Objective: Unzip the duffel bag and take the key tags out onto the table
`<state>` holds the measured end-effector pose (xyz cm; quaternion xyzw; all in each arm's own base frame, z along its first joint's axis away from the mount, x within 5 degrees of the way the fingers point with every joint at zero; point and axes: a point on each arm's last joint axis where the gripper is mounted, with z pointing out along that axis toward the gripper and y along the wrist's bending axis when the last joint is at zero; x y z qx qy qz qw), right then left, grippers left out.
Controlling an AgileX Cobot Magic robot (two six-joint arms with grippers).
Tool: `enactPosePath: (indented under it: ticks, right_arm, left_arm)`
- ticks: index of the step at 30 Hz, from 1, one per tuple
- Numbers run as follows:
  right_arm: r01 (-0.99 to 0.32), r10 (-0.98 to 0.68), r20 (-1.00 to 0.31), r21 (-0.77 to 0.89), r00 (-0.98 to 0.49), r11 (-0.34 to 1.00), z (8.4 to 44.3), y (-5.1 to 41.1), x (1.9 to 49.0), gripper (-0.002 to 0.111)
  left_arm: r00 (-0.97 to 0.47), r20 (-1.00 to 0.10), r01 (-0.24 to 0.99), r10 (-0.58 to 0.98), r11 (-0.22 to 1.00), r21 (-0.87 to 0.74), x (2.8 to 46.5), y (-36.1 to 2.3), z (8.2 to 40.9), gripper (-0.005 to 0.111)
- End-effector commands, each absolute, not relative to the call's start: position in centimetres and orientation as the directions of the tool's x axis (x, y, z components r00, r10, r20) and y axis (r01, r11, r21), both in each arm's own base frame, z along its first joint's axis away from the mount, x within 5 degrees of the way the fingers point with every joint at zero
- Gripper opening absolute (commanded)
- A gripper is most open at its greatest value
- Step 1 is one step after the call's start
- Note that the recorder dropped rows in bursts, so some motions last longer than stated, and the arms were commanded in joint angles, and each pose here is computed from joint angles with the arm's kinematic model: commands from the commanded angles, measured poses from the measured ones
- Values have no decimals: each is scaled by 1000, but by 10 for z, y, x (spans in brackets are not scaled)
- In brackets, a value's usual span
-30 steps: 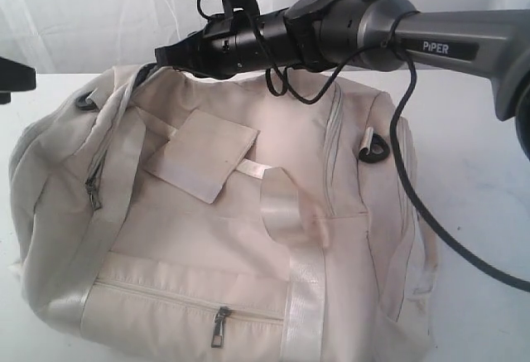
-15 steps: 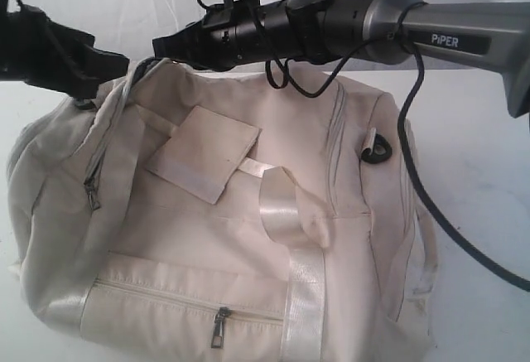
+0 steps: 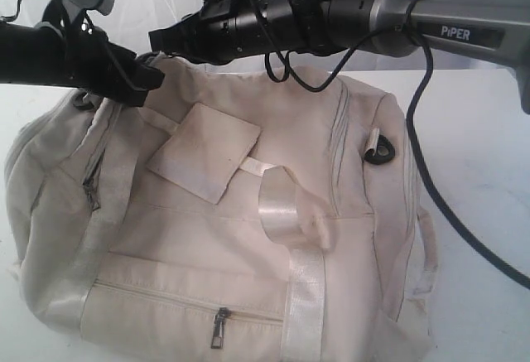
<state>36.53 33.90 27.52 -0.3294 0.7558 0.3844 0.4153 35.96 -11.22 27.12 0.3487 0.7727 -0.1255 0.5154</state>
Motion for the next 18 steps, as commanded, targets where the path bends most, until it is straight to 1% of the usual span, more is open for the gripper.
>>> enactPosePath:
  ticks: [1,6,7,13,18]
  right_arm:
    - [-821,-154,-893,306,-423,482,291,334,365,0]
    - [-807,-140,-899,294,-416,512,290,333,368,0]
    - [-801,-135,-903,283,-409,528,290,332,370,0]
    - [-731,-74,-925,242,-372,638,293,325,383,0]
    - [-715,-69,-929,231,-364,660,293,321,387,0]
  left_arm:
    - [-244,-885,637,396,754,162,364,-112,270,43]
    - [-246,-890,625,384,765,157,363,-111,272,2]
    - [-240,-892,624,383,765,160,362,-111,275,0]
    - [-197,-906,597,375,778,193,355,-107,295,0]
    - [-181,-909,575,374,791,211,352,-104,303,0]
